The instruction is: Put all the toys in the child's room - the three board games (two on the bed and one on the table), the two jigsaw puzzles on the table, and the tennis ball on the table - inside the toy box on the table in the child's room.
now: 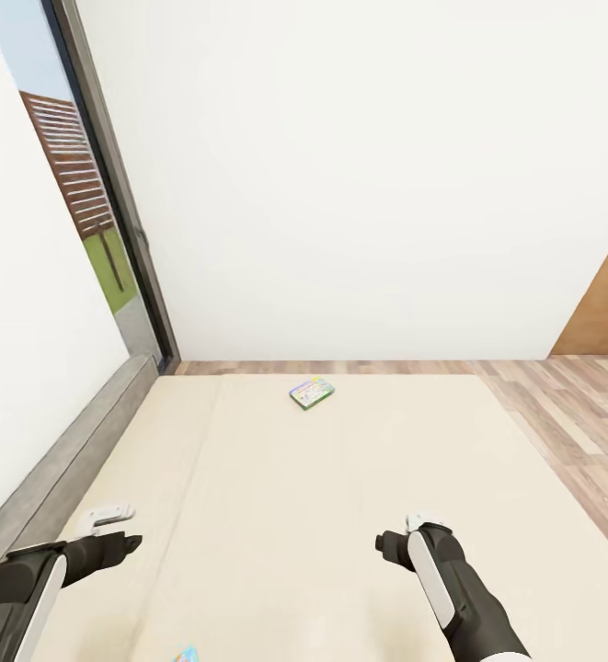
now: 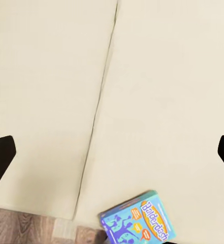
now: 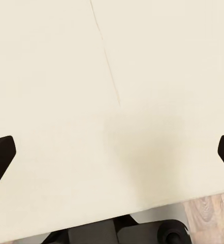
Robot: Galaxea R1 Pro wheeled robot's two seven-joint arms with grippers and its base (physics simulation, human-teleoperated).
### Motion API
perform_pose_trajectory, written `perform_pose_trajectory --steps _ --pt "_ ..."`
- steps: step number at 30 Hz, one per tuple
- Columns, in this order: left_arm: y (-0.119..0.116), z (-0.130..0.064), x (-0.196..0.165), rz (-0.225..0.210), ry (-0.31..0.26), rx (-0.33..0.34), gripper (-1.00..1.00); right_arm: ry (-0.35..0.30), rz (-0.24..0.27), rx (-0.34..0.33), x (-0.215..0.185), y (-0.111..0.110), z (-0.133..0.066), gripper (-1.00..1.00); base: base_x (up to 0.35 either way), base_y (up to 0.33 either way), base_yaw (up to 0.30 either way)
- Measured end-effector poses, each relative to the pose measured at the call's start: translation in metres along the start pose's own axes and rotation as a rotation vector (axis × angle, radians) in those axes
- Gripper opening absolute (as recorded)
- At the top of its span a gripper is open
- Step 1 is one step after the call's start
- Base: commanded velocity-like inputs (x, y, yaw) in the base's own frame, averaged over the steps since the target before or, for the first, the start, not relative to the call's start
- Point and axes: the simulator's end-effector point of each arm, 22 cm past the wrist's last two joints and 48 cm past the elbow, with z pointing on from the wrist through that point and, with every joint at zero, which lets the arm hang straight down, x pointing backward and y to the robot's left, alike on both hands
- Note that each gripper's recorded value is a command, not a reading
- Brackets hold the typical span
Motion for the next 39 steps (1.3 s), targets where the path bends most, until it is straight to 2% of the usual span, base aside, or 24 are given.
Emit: perform_pose_trajectory --steps 20,23,26,30,34,39 --pt "0.0 0.001 0.002 0.0 0.004 -0.002 1.0 0.003 -0.001 0.002 0.001 -0.001 0.001 1.0 0.0 0.01 0.0" --pt "0.001 0.003 0.005 -0.001 0.013 -0.005 1.0 0.003 -0.001 0.002 0.001 -0.001 0.001 1.0 0.0 0.0 0.0" --pt "0.001 0.01 0.018 -0.006 0.046 -0.006 1.0 0.003 -0.002 0.002 0.001 0.0 0.001 1.0 0.0 0.0 0.0" --pt "-0.01 0.031 0.047 -0.028 0.127 0.011 1.0 0.003 -0.004 0.001 0.001 0.001 0.0 1.0 0.0 0.0 0.0" --pt "-0.021 0.069 0.071 -0.063 0.215 0.03 1.0 -0.002 -0.008 0.001 0.0 0.003 -0.001 1.0 0.0 0.0 0.0" --pt "-0.031 0.098 0.081 -0.081 0.257 0.042 1.0 -0.024 -0.024 -0.013 -0.009 0.012 -0.008 1.0 0.0 0.0 0.0"
